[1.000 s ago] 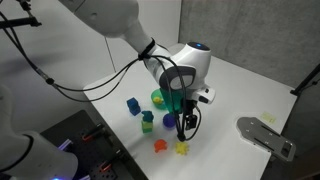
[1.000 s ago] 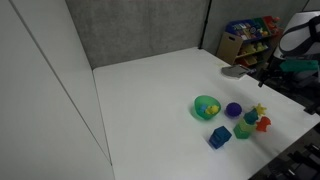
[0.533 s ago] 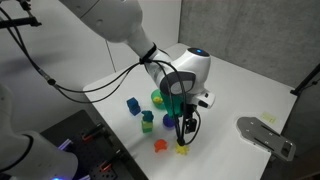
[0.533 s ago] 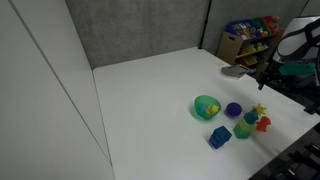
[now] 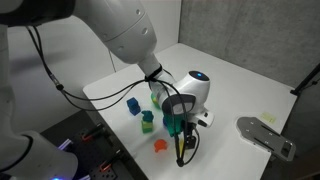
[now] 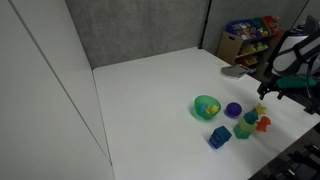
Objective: Put the star-shaped toy in the bowl
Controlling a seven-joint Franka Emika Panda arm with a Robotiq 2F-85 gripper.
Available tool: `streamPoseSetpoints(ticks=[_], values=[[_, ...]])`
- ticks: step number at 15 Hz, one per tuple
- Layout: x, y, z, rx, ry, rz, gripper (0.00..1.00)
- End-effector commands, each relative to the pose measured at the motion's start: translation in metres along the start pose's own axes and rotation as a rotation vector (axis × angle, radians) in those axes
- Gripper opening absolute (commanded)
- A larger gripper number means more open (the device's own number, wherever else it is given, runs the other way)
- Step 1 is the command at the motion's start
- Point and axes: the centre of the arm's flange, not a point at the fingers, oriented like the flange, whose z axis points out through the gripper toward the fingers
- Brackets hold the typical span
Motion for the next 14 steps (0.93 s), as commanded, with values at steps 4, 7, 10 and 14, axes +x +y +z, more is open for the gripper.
streamPoseSetpoints(ticks=[4,7,10,14], values=[[0.012,0.001,0.056,0.011,0.0,-0.037,1.0],[0.012,-0.005,0.07,0.035,-0.002,-0.061,1.0],[0.014,-0.008,0.081,0.046,-0.005,-0.075,1.0],[0.018,-0.007,0.091,0.042,-0.008,-0.076,1.0]])
